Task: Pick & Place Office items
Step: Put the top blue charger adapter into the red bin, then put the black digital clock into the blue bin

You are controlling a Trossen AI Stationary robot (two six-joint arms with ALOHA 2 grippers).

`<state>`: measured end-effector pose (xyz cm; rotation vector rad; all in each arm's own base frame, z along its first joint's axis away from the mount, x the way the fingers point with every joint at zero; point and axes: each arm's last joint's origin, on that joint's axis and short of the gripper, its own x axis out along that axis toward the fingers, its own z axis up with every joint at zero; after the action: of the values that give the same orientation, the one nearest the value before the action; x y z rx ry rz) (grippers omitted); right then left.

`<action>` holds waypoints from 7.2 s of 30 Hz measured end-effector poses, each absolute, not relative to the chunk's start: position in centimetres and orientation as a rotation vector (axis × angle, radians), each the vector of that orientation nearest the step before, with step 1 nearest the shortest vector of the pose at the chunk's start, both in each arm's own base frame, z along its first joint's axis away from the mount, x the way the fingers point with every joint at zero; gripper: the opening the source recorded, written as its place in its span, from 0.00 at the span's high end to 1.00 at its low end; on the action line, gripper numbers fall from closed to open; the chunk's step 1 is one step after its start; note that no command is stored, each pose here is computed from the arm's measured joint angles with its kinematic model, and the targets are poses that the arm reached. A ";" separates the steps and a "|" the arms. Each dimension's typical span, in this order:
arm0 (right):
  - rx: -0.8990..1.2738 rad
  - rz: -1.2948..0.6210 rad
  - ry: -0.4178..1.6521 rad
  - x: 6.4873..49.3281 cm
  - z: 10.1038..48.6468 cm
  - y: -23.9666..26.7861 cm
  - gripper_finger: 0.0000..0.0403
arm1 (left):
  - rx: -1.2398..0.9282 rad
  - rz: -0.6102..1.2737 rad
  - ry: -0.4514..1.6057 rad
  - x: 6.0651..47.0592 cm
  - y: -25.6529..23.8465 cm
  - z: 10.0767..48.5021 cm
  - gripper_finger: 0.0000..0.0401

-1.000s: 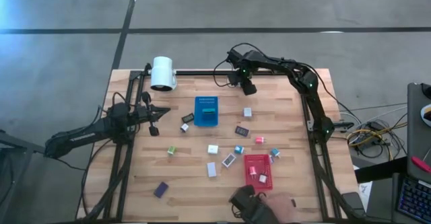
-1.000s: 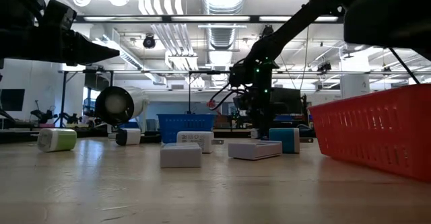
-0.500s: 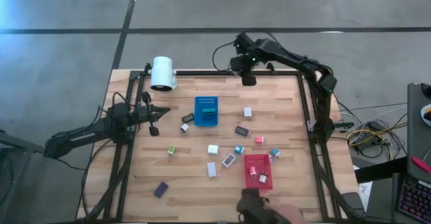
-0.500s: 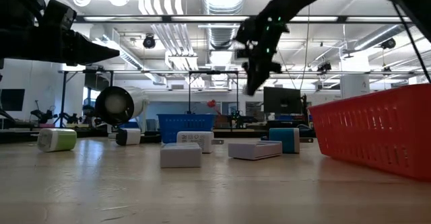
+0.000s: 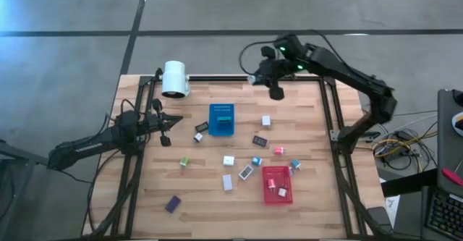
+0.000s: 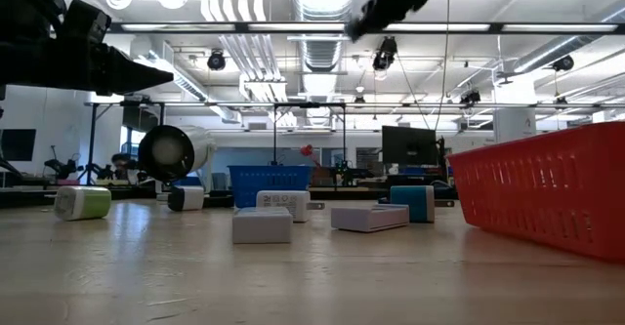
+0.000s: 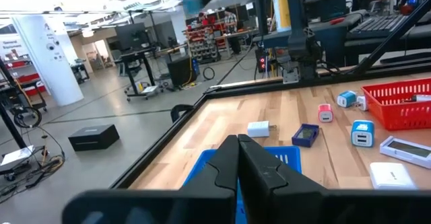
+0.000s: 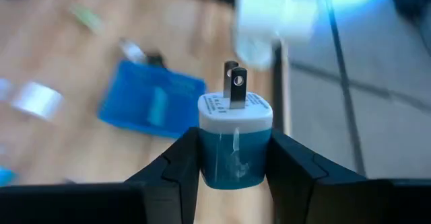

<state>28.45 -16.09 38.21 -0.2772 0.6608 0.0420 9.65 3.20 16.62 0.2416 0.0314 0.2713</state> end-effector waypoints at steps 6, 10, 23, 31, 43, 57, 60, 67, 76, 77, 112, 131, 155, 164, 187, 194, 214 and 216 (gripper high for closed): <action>-0.221 0.115 0.404 24.4 39.8 -12.1 0.69 | 0.259 0.272 0.026 9.6 3.2 16.7 0.97; -0.171 0.038 0.291 21.4 39.4 -9.8 0.69 | 0.280 0.278 0.009 9.6 3.2 16.9 0.98; 0.061 -0.174 0.034 14.4 32.4 -3.7 0.69 | 0.286 0.283 0.004 9.6 3.2 16.9 0.97; -0.014 -0.088 -0.133 12.2 27.7 -1.9 0.69 | 0.283 0.283 0.003 9.6 3.2 17.0 0.98; 0.009 -0.192 -0.283 9.8 22.3 -1.8 0.69 | 0.282 0.283 0.005 9.6 3.2 16.9 0.97; -0.031 -0.275 -0.178 10.2 18.5 -2.1 0.69 | 0.289 0.284 0.009 9.6 3.2 16.9 0.97; -0.050 -0.273 -0.167 10.2 18.4 -2.1 0.69 | 0.289 0.284 0.010 9.6 3.2 16.9 0.98; -0.063 -0.260 -0.165 10.2 18.4 -2.0 0.70 | 0.297 0.284 0.011 9.6 3.2 16.9 0.97; -0.063 -0.246 -0.167 10.2 18.4 -2.0 0.69 | 0.295 0.284 0.010 9.6 3.2 16.9 0.97; -0.062 -0.246 -0.168 10.2 18.4 -2.0 0.69 | 0.295 0.284 0.010 9.6 3.2 16.9 0.97; -0.150 0.254 0.975 23.7 30.6 6.5 0.70 | 0.262 0.280 0.028 9.6 3.2 16.7 0.97; -0.256 0.380 1.595 29.5 21.5 13.0 0.69 | 0.266 0.280 0.029 9.6 3.2 16.7 0.98; -0.225 0.473 1.611 30.9 18.3 13.9 0.67 | 0.266 0.279 0.029 9.7 3.2 16.7 0.97; -0.223 0.472 1.607 31.0 18.3 13.9 0.55 | 0.266 0.279 0.030 9.7 3.2 16.7 0.97; -0.390 0.343 1.107 27.9 31.2 10.3 0.73 | 0.265 0.280 0.032 9.7 3.2 16.7 0.97; -0.313 0.323 0.573 22.4 36.8 5.4 0.94 | 0.265 0.280 0.032 9.7 3.2 16.7 0.97; 0.046 -0.043 -0.022 11.9 27.1 -2.1 0.98 | 0.284 0.280 0.034 9.7 3.2 16.7 0.97; 0.045 -0.084 -0.020 11.6 25.7 -2.1 0.98 | 0.284 0.280 0.034 9.7 3.2 16.7 0.97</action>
<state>11.55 -2.10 25.66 0.0455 -0.0203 -0.0838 9.66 3.23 16.66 0.2837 0.0341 0.2797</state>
